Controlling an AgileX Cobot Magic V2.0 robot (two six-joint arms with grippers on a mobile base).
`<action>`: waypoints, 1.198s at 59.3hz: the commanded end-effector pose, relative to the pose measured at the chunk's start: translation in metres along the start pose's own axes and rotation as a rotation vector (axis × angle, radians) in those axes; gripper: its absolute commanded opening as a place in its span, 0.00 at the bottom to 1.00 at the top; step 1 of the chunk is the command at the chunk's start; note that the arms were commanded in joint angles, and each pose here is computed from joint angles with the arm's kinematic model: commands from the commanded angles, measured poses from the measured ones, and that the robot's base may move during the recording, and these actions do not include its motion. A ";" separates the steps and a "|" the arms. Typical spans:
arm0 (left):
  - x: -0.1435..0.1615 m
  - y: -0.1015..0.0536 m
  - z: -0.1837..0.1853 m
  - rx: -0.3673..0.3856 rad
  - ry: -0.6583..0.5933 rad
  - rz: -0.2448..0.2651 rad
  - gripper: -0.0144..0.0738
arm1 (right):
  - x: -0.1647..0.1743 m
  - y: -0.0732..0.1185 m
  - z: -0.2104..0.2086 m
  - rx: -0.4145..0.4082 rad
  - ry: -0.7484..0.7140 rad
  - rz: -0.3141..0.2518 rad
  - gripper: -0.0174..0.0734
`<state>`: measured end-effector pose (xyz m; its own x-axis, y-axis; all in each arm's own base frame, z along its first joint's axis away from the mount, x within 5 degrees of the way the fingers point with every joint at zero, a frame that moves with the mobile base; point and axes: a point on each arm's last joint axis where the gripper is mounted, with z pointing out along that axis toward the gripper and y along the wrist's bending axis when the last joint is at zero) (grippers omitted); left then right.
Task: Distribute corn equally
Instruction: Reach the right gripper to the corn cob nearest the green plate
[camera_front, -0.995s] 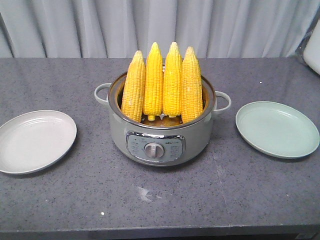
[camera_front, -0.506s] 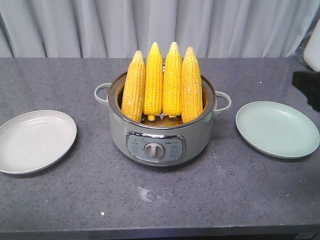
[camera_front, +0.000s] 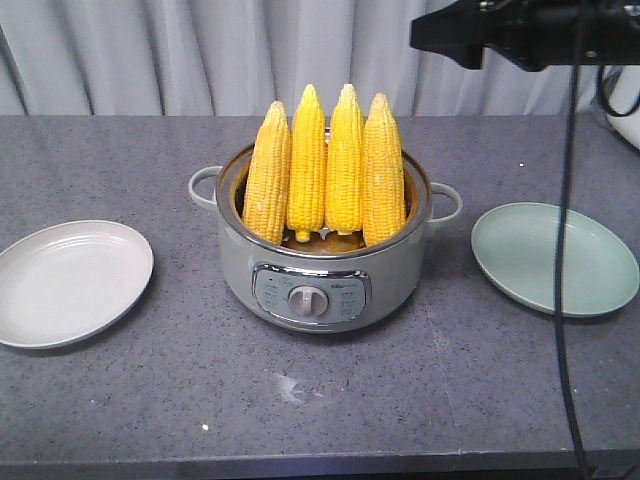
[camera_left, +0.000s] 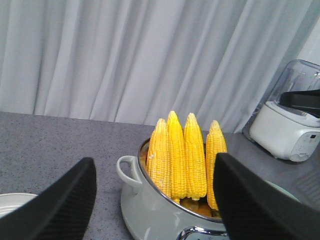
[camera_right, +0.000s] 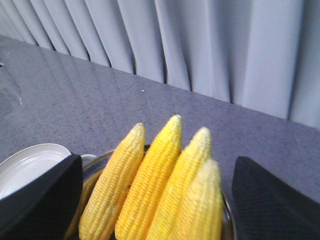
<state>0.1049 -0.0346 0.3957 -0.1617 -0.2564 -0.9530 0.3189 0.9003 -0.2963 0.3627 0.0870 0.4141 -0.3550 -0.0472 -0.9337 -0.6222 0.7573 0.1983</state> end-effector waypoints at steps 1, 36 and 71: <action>-0.014 -0.002 -0.001 -0.002 -0.074 -0.010 0.72 | -0.024 0.015 0.008 0.027 -0.102 -0.056 0.84; -0.012 -0.003 -0.001 0.006 -0.047 -0.010 0.72 | 0.025 -0.018 0.085 0.111 0.049 0.025 0.83; -0.012 -0.003 -0.001 0.006 -0.047 -0.010 0.72 | 0.026 -0.015 0.076 0.126 0.129 -0.062 0.18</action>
<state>0.1041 -0.0361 0.3932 -0.1909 -0.2443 -0.9507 0.3270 0.8974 -0.2962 0.4289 0.1291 0.3149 -0.5311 -0.2100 -0.8208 -0.5552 0.8181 0.1499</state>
